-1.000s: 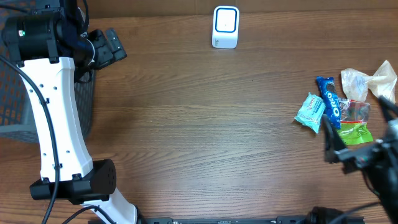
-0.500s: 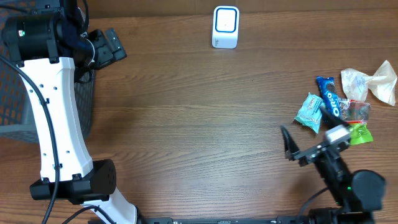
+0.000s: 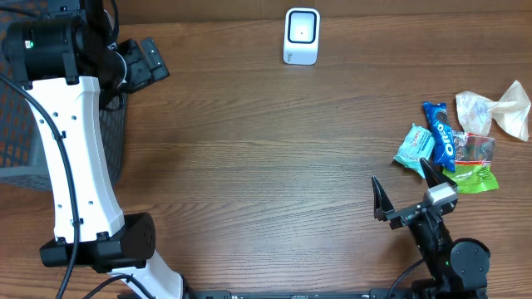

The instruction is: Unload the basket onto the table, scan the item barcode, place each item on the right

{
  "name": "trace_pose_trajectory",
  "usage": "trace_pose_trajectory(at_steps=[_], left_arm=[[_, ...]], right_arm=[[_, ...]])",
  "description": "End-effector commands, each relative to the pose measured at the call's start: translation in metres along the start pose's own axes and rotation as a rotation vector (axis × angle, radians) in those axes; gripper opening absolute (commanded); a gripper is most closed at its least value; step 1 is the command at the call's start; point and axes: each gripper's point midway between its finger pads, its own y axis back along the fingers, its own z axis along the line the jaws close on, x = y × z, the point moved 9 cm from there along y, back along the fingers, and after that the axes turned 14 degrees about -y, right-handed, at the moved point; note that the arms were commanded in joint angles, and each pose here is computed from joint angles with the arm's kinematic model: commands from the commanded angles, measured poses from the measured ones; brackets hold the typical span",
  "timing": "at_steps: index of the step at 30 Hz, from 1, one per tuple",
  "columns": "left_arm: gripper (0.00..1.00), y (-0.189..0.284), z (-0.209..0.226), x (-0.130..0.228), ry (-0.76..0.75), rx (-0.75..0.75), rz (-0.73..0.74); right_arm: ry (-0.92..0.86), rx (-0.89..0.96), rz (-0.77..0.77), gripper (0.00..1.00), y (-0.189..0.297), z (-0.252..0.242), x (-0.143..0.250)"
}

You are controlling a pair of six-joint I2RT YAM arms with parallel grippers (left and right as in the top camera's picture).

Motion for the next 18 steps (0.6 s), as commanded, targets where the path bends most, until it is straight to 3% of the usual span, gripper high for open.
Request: trace_pose_trajectory(at_steps=[1,18], left_arm=[[1.00,0.013,0.000,0.004,-0.010,0.006,-0.033],[1.00,0.013,0.000,0.004,-0.010,0.006,-0.033]], right_arm=[[-0.019,0.033,0.016,1.00,-0.001,-0.005,0.013],[-0.024,0.064,0.051,1.00,-0.001,-0.010,0.023]])
